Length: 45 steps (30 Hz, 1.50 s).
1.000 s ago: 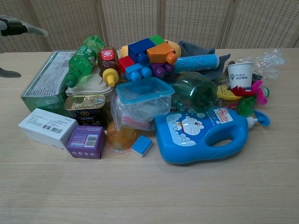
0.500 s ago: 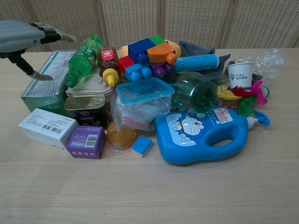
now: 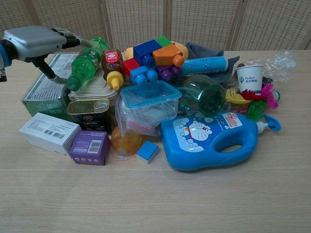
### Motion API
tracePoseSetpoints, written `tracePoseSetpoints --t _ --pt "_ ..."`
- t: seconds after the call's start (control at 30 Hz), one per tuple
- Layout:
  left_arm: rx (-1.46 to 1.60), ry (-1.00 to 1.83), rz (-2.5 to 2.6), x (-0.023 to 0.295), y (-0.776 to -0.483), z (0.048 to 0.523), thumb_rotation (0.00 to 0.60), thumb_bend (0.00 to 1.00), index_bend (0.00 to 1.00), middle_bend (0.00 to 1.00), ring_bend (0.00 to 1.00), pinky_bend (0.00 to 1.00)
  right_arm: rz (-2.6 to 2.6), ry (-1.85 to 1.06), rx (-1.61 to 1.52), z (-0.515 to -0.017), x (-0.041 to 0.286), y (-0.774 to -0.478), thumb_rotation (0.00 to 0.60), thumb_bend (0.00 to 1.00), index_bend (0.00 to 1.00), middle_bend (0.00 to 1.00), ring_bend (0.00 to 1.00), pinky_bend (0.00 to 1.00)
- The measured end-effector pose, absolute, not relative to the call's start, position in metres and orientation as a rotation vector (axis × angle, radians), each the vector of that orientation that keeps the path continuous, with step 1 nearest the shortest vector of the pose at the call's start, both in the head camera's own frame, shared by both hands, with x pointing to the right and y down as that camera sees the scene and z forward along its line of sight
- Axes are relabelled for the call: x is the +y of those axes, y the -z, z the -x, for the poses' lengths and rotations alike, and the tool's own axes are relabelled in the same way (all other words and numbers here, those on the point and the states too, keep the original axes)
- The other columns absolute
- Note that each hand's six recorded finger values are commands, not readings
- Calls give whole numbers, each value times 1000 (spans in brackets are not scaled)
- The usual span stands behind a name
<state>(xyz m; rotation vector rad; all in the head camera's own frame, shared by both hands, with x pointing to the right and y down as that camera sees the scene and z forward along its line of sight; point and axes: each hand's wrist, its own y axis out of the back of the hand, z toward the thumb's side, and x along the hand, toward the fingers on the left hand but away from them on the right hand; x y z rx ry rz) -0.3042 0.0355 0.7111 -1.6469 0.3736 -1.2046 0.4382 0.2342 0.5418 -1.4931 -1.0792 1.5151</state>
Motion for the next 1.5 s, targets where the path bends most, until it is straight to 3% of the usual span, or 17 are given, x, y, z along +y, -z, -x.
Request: tracePoseSetpoints --t 0.23,0.43,0.53,0.7,0.77,0.9,1.17,1.5 --pt "362 1228 1646 29 -727 294 479 253 0 0 0 0 1491 -1516 -1085 -440 236 -541 493 422 29 0 0 0" --pt "347 1207 1648 30 -732 283 564 253 7 1 0 0 1486 -1509 -1091 -441 236 -539 492 419 30 0 0 0" --pt "335 1193 1647 32 -734 280 597 254 81 49 0 0 1487 -1507 -1091 -440 236 -539 492 421 30 0 0 0" --pt "316 1189 1633 34 -736 280 600 259 127 80 2 0 1491 -1504 -1090 -439 235 -540 496 420 30 0 0 0" --pt "300 1188 1615 35 -737 281 600 295 168 122 47 8 1492 -1503 -1089 -439 235 -540 493 419 31 0 0 0" --pt "304 1180 1589 34 -735 282 600 401 288 261 265 197 1490 -1506 -1090 -439 235 -540 495 421 32 0 0 0" --pt "358 1152 1539 29 -726 290 600 559 493 469 497 485 1492 -1504 -1092 -439 235 -540 496 418 34 1 0 0" --pt "472 1090 1522 21 -711 291 600 582 554 534 588 594 1491 -1505 -1094 -439 236 -540 492 419 35 4 0 0"
